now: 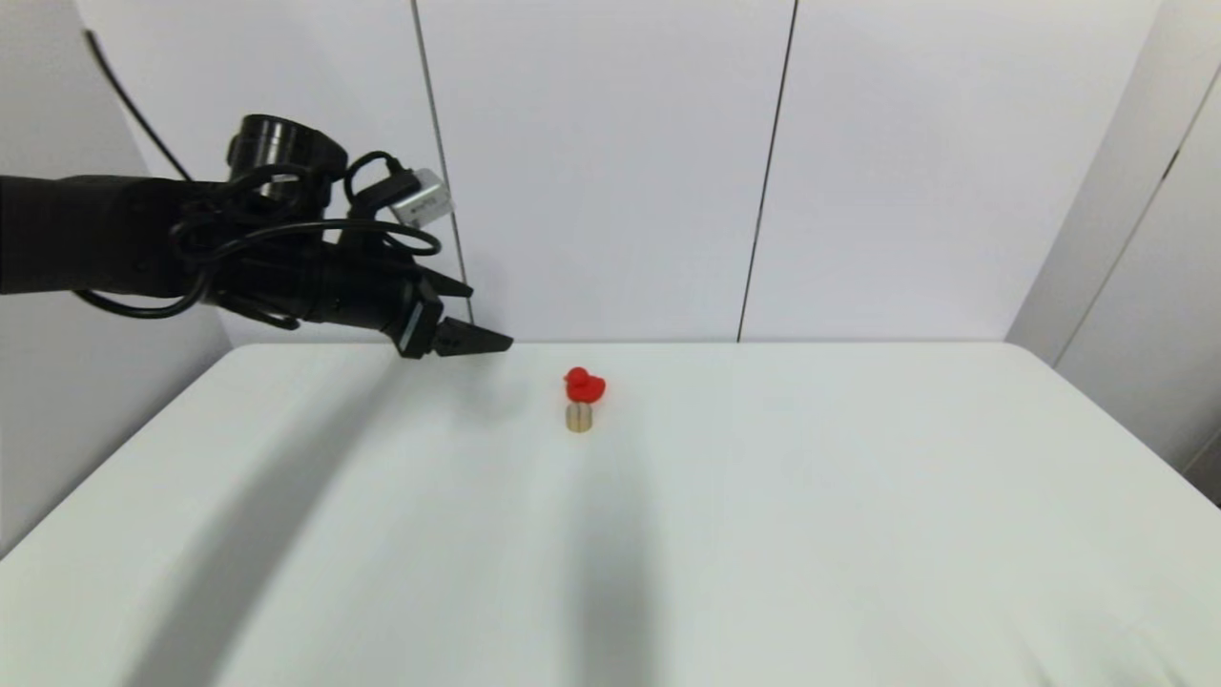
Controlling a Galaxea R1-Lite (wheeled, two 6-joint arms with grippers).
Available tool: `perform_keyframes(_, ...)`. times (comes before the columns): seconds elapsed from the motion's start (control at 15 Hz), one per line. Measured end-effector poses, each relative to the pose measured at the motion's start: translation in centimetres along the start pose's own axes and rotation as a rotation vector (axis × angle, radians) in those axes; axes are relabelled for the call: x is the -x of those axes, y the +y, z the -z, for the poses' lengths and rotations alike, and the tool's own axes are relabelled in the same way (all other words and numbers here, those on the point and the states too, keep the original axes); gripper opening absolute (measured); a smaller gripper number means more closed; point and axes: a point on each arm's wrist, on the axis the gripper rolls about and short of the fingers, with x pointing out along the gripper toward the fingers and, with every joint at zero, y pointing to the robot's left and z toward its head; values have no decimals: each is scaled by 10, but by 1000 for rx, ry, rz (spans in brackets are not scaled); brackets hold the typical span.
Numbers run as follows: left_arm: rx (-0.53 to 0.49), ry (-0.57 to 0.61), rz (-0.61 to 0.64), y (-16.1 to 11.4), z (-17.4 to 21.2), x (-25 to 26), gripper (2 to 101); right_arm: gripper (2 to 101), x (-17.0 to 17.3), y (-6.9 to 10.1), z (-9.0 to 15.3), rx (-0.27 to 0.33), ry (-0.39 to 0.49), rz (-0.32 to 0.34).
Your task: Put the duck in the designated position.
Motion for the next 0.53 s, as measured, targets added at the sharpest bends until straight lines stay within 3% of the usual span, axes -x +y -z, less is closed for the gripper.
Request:
perform_keyframes(0.2,58,-1,-51,-37,4,53,948,980,0,0,0,0,0,0)
perform_keyframes(0.53,153,-41,-280,-102,42,119,962,980,0,0,0,0,0,0)
